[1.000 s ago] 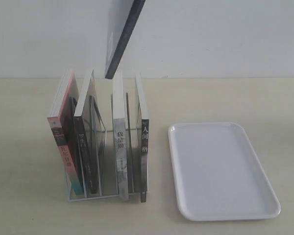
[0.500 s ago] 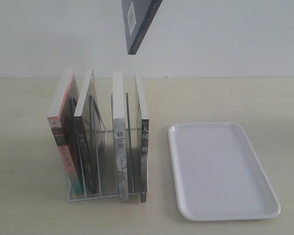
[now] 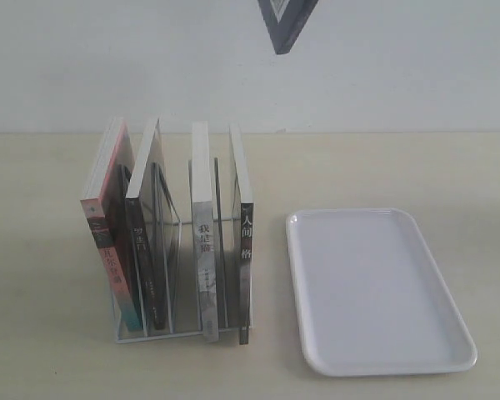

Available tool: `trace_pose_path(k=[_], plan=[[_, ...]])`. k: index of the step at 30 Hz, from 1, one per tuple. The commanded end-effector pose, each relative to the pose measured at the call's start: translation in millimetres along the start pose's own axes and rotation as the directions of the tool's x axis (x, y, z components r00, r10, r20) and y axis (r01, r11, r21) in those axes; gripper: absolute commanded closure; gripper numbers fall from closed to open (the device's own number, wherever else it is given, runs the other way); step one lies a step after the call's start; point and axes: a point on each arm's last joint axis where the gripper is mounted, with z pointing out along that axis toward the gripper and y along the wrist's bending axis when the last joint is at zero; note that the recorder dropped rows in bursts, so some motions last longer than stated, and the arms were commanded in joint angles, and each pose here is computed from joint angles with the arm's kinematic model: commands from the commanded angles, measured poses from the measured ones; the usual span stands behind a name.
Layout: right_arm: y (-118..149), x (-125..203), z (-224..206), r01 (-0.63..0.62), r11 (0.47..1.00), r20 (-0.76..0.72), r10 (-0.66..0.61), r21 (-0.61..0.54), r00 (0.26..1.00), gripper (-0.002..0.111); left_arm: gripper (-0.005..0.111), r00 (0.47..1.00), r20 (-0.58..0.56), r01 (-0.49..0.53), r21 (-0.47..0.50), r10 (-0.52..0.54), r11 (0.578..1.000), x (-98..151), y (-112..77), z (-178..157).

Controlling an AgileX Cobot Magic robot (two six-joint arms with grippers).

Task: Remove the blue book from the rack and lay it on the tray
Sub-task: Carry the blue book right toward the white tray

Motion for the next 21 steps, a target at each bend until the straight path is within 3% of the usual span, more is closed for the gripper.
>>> trace_pose_path(k=[1, 10, 14, 21], plan=[[-10, -5, -25, 0.065, 0.998, 0.089, -0.065, 0.005, 0.994, 0.109, 0.103, 1.0, 0.005, 0.002, -0.003, -0.002, 1.0, 0, 0.3, 0], [-20, 5, -38, 0.22, 0.974, 0.086, -0.223, 0.045, 0.971, 0.109, 0.103, 1.0, 0.005, 0.002, -0.003, -0.002, 1.0, 0, 0.3, 0], [-27, 22, -28, 0.353, 0.926, 0.003, -0.357, 0.136, 0.934, 0.109, 0.103, 1.0, 0.005, 0.002, -0.003, -0.002, 1.0, 0, 0.3, 0], [-28, 35, -26, 0.562, 0.818, -0.064, -0.559, 0.118, 0.827, 0.109, 0.103, 1.0, 0.005, 0.002, -0.003, -0.002, 1.0, 0, 0.3, 0]])
